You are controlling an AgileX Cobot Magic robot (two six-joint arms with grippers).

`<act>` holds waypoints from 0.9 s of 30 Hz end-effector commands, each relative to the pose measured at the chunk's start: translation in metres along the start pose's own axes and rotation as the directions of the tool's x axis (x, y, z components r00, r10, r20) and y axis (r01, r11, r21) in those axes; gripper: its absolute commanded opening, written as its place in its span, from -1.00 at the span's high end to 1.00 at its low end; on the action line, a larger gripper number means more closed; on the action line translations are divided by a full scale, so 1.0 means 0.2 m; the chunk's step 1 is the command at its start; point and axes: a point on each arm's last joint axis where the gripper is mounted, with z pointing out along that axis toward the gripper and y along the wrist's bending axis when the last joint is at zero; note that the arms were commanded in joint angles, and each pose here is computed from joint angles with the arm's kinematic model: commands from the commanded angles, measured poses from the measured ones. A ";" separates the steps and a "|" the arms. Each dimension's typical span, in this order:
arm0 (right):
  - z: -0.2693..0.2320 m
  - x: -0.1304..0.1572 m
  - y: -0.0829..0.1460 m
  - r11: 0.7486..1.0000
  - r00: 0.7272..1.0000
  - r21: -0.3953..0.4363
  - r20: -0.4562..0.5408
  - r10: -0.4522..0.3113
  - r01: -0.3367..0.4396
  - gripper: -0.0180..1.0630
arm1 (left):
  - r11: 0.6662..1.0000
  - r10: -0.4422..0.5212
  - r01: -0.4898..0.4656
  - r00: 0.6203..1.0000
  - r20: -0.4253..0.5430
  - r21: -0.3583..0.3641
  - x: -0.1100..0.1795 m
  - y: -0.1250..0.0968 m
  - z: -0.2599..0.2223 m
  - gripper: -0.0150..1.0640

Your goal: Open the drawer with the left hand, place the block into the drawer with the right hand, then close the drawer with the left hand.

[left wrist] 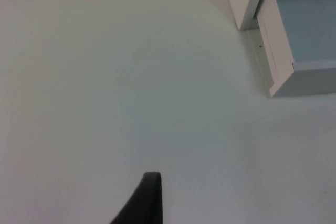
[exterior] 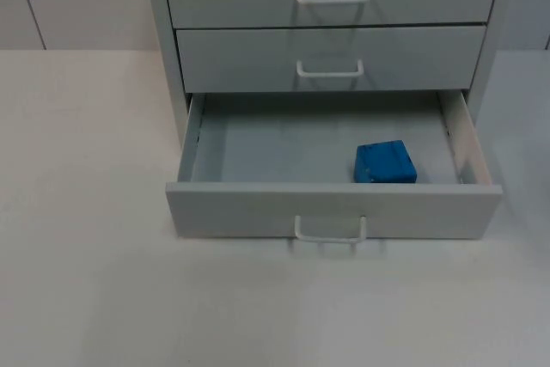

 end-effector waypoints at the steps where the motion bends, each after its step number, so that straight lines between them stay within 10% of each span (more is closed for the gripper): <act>1: -0.01 0.01 -0.01 1.000 1.000 0.007 -0.003 -0.007 0.007 -0.37 | 1.000 -0.022 0.022 1.000 0.005 0.013 0.00 -0.01 0.00 -0.98; 7: -0.01 0.01 -0.01 1.000 1.000 0.008 -0.003 -0.008 0.008 -0.37 | 0.999 -0.042 0.041 0.999 0.007 0.036 0.00 -0.02 0.00 -0.91; 12: -0.01 0.01 -0.01 1.000 1.000 0.007 -0.005 -0.007 0.007 -0.37 | 0.995 -0.071 0.069 0.997 0.016 0.068 -0.01 -0.03 -0.01 -0.44; 20: -0.01 0.02 -0.01 1.000 1.000 0.007 -0.012 -0.007 0.007 -0.37 | 0.991 -0.079 0.073 0.996 0.052 0.112 -0.03 -0.05 -0.02 0.92; 27: -0.01 0.02 -0.01 1.000 1.000 0.007 -0.012 -0.007 0.007 -0.37 | 0.989 0.006 -0.020 0.995 0.097 0.148 -0.21 -0.08 -0.11 0.97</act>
